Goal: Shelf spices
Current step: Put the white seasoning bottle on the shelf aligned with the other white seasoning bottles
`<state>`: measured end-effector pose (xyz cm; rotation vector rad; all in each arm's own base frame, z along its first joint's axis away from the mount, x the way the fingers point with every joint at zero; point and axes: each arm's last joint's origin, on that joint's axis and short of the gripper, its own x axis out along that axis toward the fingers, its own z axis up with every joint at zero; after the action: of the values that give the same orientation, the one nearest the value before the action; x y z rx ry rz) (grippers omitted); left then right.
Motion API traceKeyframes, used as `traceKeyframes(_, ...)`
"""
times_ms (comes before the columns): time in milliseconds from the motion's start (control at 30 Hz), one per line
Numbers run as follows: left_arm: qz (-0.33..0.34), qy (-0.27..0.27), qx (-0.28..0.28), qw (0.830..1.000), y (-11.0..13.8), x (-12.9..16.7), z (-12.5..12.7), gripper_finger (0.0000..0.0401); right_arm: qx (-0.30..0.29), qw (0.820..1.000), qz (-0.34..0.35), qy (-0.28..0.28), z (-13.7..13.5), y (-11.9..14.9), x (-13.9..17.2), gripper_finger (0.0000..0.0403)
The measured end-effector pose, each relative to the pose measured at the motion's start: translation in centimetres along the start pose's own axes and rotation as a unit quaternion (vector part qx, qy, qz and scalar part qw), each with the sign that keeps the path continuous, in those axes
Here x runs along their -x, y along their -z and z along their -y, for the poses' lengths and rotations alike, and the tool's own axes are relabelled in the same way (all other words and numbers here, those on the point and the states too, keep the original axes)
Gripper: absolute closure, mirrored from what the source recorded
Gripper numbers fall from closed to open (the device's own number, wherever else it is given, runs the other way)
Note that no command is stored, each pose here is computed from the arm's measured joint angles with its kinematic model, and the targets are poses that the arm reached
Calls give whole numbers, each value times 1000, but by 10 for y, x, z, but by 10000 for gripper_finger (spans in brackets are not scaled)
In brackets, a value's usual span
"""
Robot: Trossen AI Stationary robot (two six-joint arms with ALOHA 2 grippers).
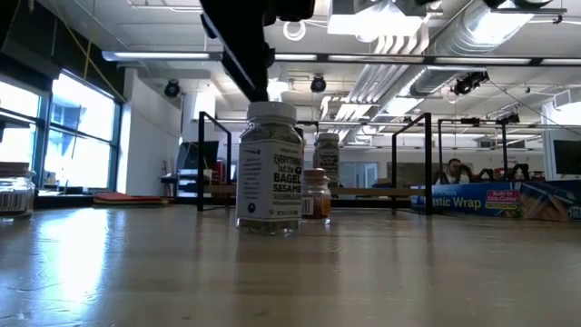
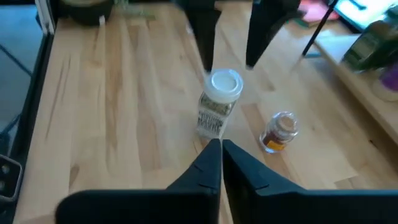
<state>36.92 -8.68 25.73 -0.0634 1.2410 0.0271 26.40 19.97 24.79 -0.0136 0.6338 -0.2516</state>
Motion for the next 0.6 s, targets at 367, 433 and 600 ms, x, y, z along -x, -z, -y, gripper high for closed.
traceKeyframes(367, 60, -97, 25, 993, 72, 39, 65, 135, 128, 987, -47, -79, 10, -7, -71, 212)
traceKeyframes(433, 79, -76, 35, 993, 88, 21, 77, 135, 161, 981, -54, -94, 14, -6, -89, 187)
traceKeyframes(600, 179, -49, 57, 981, 111, -30, 88, 135, 152, 981, -86, -85, 38, -4, -124, 164)
